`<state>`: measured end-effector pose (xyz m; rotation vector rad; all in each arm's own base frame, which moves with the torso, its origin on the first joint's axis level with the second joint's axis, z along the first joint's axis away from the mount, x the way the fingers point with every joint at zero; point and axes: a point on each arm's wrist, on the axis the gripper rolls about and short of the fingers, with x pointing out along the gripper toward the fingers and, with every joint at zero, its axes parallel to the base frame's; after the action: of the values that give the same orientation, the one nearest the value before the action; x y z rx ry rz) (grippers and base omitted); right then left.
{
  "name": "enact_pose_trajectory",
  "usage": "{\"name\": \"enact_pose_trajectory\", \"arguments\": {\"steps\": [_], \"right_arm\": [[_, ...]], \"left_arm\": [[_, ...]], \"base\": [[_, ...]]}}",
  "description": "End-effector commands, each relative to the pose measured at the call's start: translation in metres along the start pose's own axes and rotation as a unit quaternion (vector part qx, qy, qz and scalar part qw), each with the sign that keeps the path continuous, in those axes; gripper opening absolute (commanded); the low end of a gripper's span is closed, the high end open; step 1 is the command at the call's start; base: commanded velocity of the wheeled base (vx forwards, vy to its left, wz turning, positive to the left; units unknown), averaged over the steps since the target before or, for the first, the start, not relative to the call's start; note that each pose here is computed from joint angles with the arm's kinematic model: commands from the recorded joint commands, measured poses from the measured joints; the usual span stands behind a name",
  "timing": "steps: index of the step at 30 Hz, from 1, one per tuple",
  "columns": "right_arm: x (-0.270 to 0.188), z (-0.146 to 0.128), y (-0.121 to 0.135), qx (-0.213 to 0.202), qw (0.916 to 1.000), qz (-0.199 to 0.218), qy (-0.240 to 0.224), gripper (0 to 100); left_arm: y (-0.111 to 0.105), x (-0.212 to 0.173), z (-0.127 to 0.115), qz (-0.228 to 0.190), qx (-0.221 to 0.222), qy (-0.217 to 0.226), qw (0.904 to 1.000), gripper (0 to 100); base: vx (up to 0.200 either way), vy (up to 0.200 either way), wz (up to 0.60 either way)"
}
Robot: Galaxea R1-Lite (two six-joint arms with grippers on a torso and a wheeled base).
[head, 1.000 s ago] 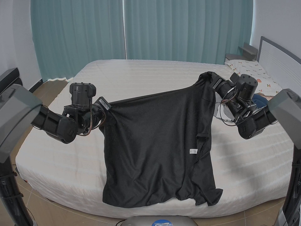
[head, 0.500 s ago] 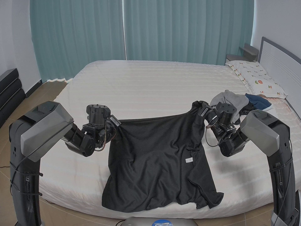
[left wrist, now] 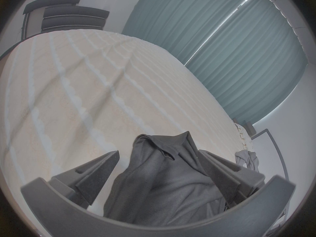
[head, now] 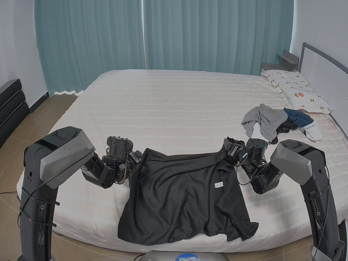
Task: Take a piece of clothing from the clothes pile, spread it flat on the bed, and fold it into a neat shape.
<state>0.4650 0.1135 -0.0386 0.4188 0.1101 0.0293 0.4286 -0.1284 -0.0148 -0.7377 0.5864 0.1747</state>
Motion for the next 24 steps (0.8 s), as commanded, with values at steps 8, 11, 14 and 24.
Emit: {"name": "enact_pose_trajectory", "arguments": {"steps": [8, 11, 14, 24], "right_arm": [[-0.006, 0.033, -0.014, 0.047, 0.9985, -0.012, -0.023, 100], [-0.006, 0.048, -0.014, 0.065, 0.9970, -0.012, -0.039, 100], [-0.011, 0.046, -0.014, 0.067, 0.9973, -0.014, -0.024, 100], [-0.036, -0.007, 0.008, 0.015, 0.9951, -0.004, 0.098, 100]], "left_arm": [[0.012, -0.013, 0.031, 0.017, -0.025, -0.019, 0.9994, 100], [0.021, -0.022, 0.032, 0.028, -0.027, -0.012, 0.9992, 100], [0.030, -0.032, 0.028, 0.036, -0.029, 0.003, 0.9989, 100], [0.064, -0.083, 0.008, 0.030, -0.056, 0.052, 0.9966, 100]], "base": [[0.000, 0.000, 0.00], [0.000, 0.000, 0.00], [0.000, 0.000, 0.00], [0.000, 0.000, 0.00]]}}
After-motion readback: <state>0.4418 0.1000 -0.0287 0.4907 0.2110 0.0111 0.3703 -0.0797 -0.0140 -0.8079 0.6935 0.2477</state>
